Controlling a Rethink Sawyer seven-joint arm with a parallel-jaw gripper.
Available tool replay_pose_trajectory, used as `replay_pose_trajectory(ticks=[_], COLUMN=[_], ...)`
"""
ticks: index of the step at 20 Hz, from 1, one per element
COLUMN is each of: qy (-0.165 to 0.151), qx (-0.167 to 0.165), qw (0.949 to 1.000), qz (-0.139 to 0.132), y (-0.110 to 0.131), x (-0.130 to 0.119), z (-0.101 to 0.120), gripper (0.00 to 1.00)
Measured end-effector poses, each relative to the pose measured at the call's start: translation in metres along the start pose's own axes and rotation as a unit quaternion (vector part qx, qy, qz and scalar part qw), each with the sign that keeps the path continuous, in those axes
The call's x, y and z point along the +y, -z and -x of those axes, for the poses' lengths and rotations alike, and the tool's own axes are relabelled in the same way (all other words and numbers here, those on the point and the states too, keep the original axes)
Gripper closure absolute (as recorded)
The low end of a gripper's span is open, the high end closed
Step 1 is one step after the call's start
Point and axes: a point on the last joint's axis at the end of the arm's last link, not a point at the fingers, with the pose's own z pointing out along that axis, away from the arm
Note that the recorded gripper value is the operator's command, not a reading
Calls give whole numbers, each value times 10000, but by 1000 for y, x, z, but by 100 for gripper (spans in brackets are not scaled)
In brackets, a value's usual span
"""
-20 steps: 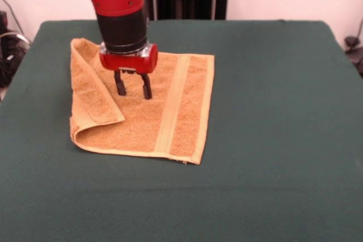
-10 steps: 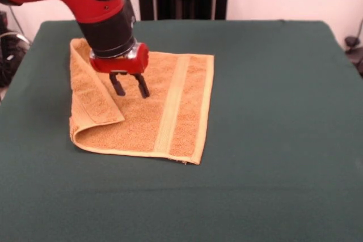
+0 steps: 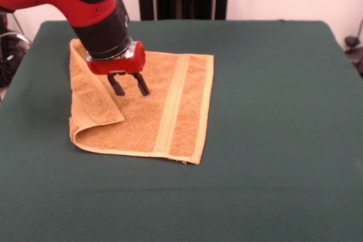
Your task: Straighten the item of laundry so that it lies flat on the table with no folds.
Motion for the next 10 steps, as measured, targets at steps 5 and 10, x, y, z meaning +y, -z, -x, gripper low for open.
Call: replay_pose_trajectory(ticks=[5, 10], qy=[283, 740], qx=[-23, -213], qw=[9995, 9953], qz=[-138, -593], y=[0, 5], x=[1, -2], z=[0, 4], gripper=[0, 0])
